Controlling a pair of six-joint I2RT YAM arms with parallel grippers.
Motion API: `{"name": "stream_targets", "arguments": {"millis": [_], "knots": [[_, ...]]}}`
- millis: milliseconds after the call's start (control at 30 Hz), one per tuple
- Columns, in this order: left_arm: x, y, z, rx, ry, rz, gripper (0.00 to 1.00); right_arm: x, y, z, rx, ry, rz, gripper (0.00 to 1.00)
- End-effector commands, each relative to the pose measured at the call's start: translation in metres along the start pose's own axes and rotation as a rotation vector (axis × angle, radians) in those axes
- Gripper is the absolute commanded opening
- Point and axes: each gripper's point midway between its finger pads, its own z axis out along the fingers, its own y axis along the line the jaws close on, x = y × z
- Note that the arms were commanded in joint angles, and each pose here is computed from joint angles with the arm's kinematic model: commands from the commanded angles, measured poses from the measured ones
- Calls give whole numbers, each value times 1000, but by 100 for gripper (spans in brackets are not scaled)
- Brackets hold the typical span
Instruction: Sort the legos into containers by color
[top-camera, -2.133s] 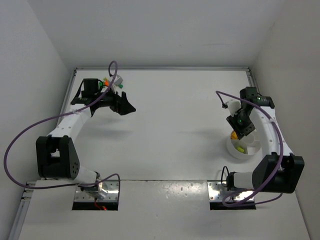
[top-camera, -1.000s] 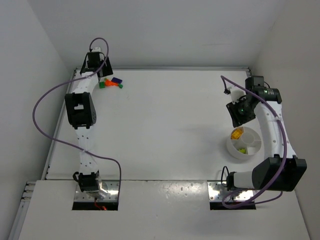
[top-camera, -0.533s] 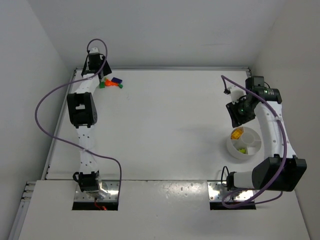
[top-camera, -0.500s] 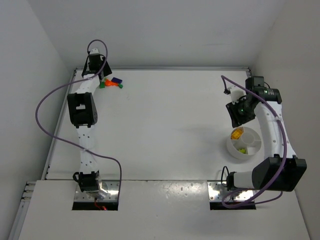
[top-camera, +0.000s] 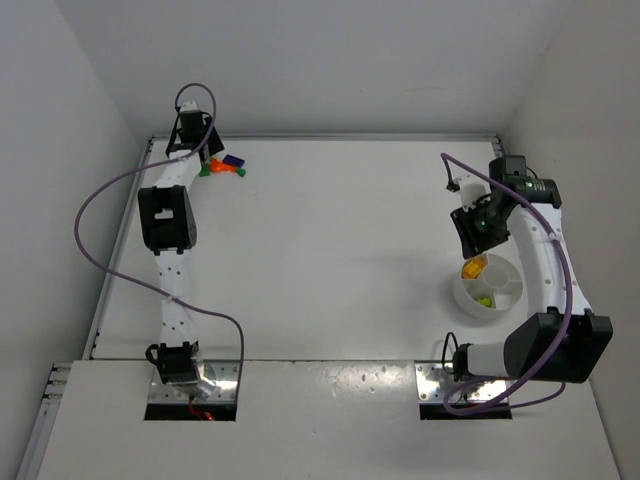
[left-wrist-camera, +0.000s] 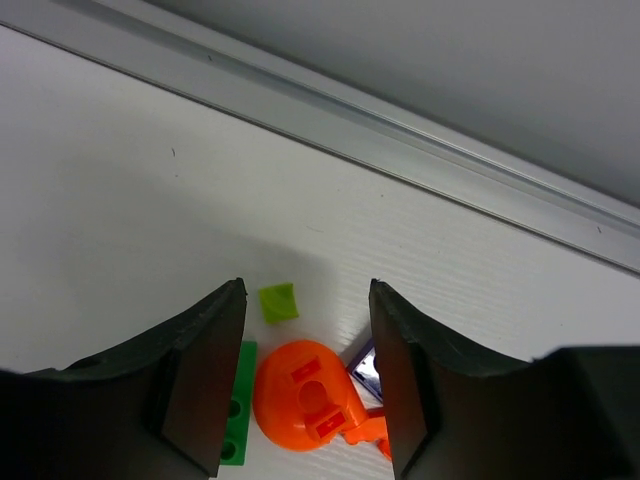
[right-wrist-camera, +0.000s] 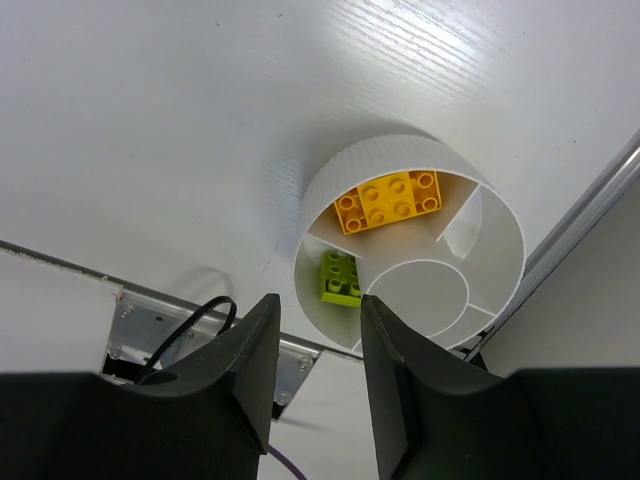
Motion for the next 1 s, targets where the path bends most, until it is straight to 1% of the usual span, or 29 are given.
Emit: {"name": "stream_targets", "arguments": {"millis": [0,33,233,300,567,733,833,967], "knots": [[-23,7,2,-19,-65,-18,58,-5,2,-3,-3,-38,16,39],[-16,11,5,-38,-52,-16,57,-5,2,-3,-3,-38,16,39],[-11,15,8,-50,-46,4,57,-5,3,-1,-15,-35,18,40],[-3,18,10,-56,-27,17,57,-8,2,-2,-11,-43,16,40],[4,22,12,-70,-11,40,57,-7,0,-3,-8,-42,25,40],[11,24,14,-76,6,42,47,-7,0,-3,-8,-42,25,40],[13,25,14,-78,16,53,46,-9,-1,-3,-4,-50,24,40],[18,27,14,-81,26,64,41,-9,-1,-3,-4,-50,24,40]]}}
